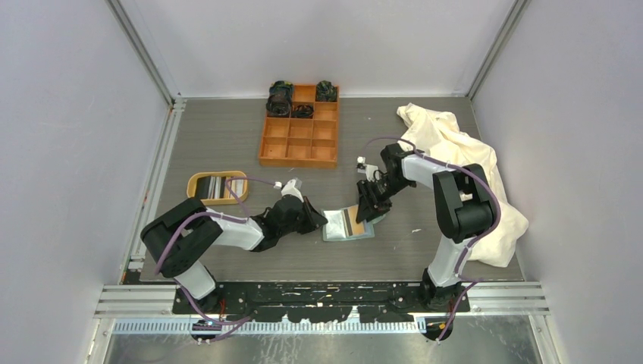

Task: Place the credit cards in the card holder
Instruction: Open the card holder at the center of the board.

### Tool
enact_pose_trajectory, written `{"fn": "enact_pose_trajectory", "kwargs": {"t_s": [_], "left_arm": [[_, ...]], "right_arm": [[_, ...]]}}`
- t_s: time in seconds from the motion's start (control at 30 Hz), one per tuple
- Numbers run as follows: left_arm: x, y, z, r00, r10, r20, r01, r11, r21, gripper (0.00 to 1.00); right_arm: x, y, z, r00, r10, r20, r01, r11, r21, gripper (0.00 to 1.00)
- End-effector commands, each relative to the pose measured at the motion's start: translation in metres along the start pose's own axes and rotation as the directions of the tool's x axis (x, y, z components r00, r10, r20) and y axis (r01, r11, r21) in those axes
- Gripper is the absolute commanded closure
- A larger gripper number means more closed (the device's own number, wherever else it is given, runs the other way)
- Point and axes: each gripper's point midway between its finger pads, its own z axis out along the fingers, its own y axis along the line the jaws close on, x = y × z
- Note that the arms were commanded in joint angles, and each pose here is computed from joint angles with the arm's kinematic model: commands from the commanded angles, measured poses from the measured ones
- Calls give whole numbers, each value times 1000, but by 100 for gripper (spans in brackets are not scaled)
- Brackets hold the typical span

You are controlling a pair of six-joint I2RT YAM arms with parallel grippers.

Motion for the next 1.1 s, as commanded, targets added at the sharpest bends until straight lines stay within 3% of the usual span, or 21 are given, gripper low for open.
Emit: {"fn": "enact_pose_trajectory", "kwargs": {"t_s": [0.0,0.17,0.6,0.87,1.07], "left_arm": [[6,-3,1,1000,0,-18,0,1000,24,100],[8,-3,4,1000,0,-24,0,1000,23,100],[9,-18,9,999,4,-36,-1,997,82,100],[14,-20,7,999,4,-54,2,994,112,99],[13,-20,4,999,4,-45,1,993,116,98]], "right_arm": [[-14,43,-13,998,-32,48,40,982,-184,55],[-15,69,-23,996,-46,82,69,948,-310,55],[-15,74,-1,1000,-10,24,18,931,-365,53],[-18,55,8,1000,-14,24,19,967,-256,56],[-24,47,-3,991,-109,79,119,983,-138,60]]}}
